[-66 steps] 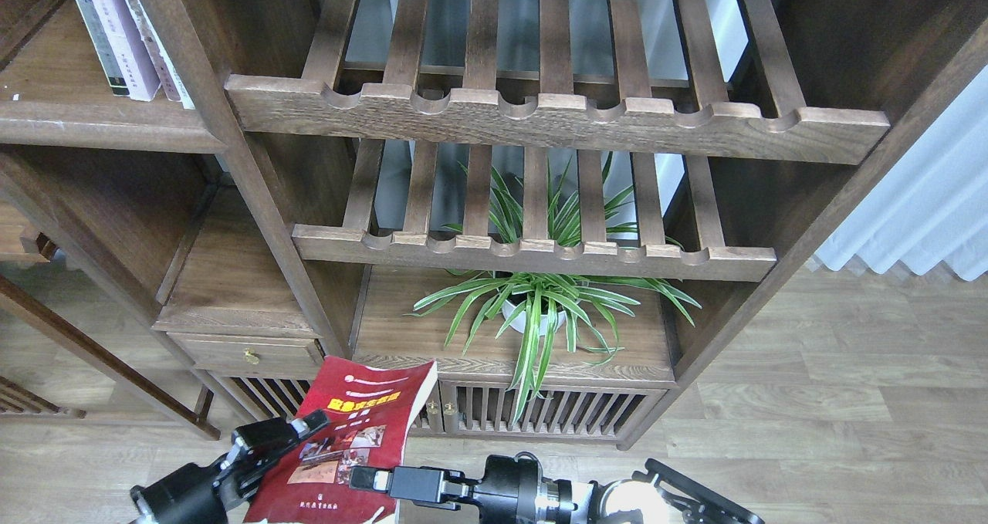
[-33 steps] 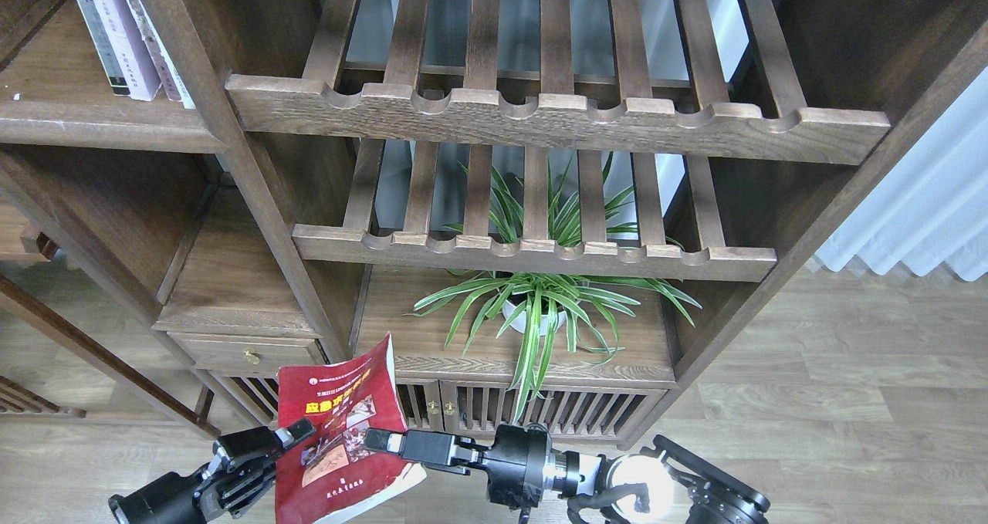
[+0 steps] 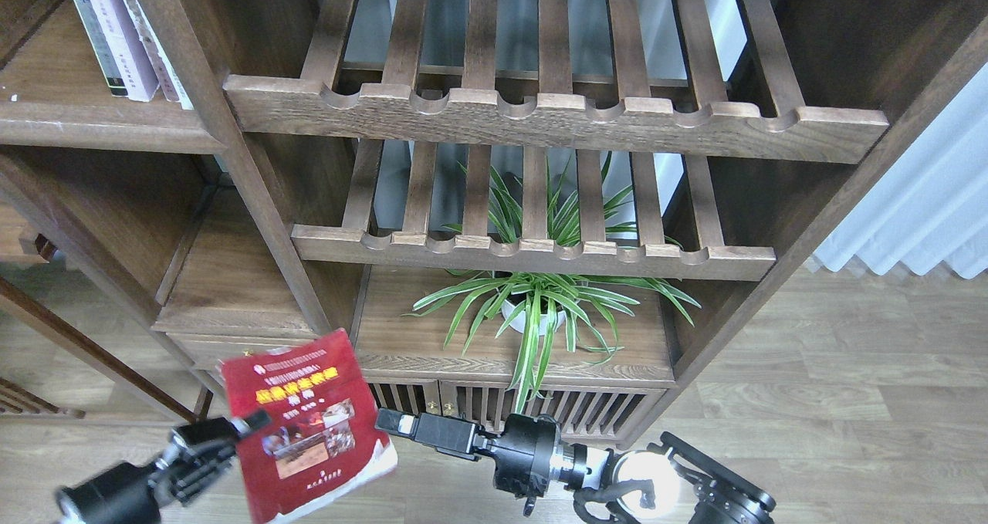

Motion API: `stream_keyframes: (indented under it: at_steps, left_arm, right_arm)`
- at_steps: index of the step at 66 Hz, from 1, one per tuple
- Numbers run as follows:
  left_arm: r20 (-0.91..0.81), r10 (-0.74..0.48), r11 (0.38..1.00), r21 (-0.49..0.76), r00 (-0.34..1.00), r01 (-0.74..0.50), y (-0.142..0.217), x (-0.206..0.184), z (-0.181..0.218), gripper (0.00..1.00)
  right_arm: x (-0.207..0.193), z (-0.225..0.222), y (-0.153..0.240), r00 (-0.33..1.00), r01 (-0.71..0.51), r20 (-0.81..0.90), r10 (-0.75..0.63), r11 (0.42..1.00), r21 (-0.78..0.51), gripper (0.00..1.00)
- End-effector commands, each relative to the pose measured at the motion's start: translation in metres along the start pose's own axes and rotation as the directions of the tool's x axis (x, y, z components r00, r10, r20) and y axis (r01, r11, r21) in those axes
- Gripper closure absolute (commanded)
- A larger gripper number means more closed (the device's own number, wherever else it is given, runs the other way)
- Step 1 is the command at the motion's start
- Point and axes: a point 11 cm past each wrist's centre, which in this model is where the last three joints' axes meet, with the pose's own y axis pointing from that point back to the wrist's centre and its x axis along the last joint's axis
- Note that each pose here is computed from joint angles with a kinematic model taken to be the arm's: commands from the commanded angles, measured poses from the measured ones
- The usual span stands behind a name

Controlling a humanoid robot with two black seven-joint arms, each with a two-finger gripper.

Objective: Organize books on shelf
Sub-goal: 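Carry the red book away from the shelf with the left gripper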

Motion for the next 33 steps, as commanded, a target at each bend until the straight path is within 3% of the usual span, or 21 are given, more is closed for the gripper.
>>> stream_keyframes:
  at_steps: [1,33]
  left_arm:
    - [0.068,0.021,0.998,-0.062,0.997,-0.016,0.023,-0.011,0.029,0.89]
    - [0.366,-0.012,0.951,-0.284,0.93,0.124,0.077,-0.102,0.138,0.92]
  right_arm:
    - [0.003,0.005,0.002,1.0,-0.006,0.016,0.006,1.0,0.003,0.0]
    - [0.011,0.014,0.007,0.999,-0.028,0.043,0.028,1.0,0.005,0.0]
